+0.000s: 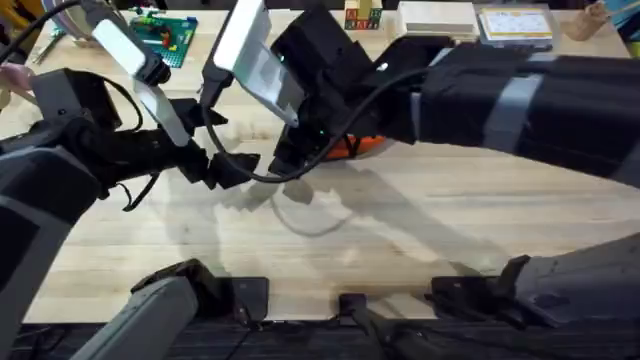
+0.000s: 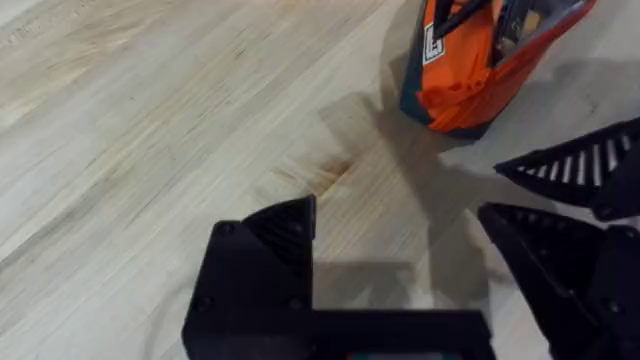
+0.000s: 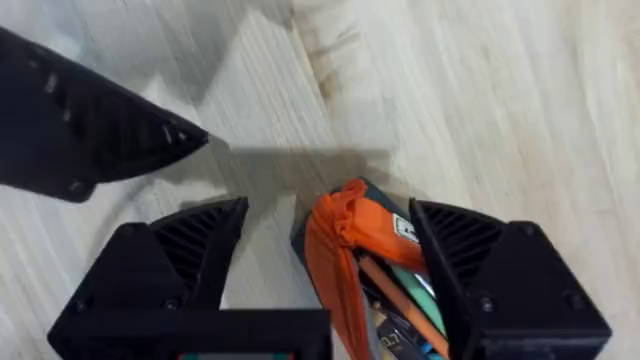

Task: Unzip the bag, pick up the pens from the table one at a time and place them inside, then zip the bag closed.

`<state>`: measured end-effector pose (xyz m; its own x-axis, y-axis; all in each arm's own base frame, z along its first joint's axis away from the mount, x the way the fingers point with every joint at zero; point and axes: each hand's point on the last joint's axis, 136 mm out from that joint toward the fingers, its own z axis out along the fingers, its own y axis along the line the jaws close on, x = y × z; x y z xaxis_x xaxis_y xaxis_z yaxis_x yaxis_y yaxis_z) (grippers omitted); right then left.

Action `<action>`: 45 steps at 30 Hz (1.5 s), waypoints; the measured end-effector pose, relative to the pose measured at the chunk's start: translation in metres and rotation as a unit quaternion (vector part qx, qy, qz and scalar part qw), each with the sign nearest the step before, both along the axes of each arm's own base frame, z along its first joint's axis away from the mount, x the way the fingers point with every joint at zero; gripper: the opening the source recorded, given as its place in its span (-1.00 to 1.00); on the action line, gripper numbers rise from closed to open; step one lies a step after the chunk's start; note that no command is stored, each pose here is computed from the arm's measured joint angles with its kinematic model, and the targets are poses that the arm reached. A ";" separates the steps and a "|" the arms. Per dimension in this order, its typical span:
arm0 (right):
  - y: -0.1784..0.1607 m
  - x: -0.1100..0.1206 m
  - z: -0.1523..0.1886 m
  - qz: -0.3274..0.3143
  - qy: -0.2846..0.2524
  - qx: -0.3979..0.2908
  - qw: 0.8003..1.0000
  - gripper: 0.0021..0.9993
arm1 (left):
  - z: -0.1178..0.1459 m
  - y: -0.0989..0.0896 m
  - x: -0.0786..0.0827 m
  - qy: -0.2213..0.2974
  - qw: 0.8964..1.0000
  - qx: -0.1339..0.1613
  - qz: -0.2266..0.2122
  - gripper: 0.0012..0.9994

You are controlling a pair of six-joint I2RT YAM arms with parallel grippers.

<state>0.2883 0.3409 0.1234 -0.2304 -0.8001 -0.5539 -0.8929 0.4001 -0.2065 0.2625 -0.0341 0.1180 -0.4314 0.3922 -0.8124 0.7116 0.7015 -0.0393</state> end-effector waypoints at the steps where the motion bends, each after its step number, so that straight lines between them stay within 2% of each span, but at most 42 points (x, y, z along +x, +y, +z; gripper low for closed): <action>1: 0.000 0.000 -0.003 0.000 0.002 -0.003 1.000 0.98 | 0.000 0.000 0.000 0.000 1.000 0.000 0.000 0.99; 10: -0.002 0.005 -0.020 0.002 0.008 -0.021 1.000 0.98 | 0.000 0.000 0.000 0.000 1.000 0.000 0.000 0.99; 22: -0.018 0.029 -0.042 -0.008 -0.004 -0.053 0.999 0.86 | 0.000 0.000 0.000 0.000 1.000 0.000 0.000 0.99; 25: -0.018 0.031 -0.042 -0.006 -0.010 -0.057 0.998 0.66 | 0.000 0.000 0.000 0.000 1.000 0.000 0.000 0.99; 32: -0.014 0.032 -0.040 -0.001 -0.017 -0.051 0.999 -0.16 | 0.000 0.000 0.000 0.000 1.000 0.000 0.000 0.99; 39: -0.014 0.033 -0.042 0.000 -0.016 -0.052 0.998 -0.89 | 0.000 0.000 0.000 0.000 1.000 0.000 0.000 0.99; 45: -0.014 0.033 -0.042 0.002 -0.017 -0.053 0.998 -0.91 | 0.000 0.000 0.000 0.000 1.000 0.000 0.000 0.99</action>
<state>0.3211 0.3272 0.0811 -0.2100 -0.8556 -0.4732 -0.8858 0.3714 -0.2783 0.2625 -0.0342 0.1179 -0.4317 0.3921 -0.8123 0.7116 0.7014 -0.0396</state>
